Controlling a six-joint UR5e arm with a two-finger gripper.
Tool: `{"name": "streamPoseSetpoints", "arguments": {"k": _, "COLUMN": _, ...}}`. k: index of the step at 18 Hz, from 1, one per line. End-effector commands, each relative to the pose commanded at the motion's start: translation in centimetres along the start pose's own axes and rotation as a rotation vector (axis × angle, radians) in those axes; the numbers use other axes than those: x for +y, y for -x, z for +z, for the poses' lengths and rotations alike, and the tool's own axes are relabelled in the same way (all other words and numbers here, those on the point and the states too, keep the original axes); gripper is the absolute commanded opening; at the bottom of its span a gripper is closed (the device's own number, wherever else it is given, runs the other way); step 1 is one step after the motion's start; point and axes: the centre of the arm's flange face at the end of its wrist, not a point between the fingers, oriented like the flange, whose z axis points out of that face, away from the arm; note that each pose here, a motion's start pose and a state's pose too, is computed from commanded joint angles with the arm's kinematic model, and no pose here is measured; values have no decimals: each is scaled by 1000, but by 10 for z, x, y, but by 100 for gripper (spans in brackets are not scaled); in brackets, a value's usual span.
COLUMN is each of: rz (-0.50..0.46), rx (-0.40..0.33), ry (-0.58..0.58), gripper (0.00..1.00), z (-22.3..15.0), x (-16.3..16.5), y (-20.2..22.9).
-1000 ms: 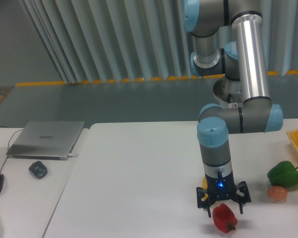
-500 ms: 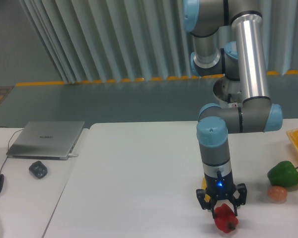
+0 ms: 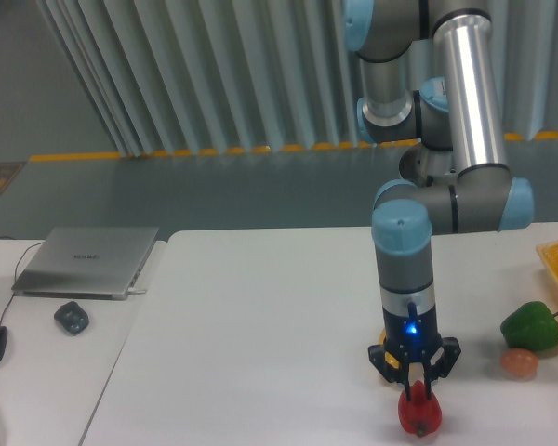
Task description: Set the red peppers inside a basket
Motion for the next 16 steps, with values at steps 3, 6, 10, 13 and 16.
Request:
{"name": "streamPoseSetpoints", "arguments": {"k": 3, "rz": -2, "rx": 10, "ry": -3, "gripper": 50, "z": -3, "x": -1, "y": 5}}
{"name": "streamPoseSetpoints", "arguments": {"k": 6, "rz": 0, "rx": 2, "ry": -11, "gripper": 65, "z": -7, "x": -4, "y": 14}}
{"name": "streamPoseSetpoints", "arguments": {"k": 10, "rz": 21, "rx": -96, "ry": -20, "gripper": 71, "z": -8, "x": -6, "y": 22}}
{"name": "streamPoseSetpoints", "arguments": {"k": 13, "rz": 73, "rx": -114, "ry": -9, "gripper": 100, "z": -1, "x": -6, "y": 25}}
{"name": "streamPoseSetpoints", "arguments": {"k": 16, "rz": 81, "rx": -133, "ry": 3, "gripper": 100, "z": 6, "x": -5, "y": 29}}
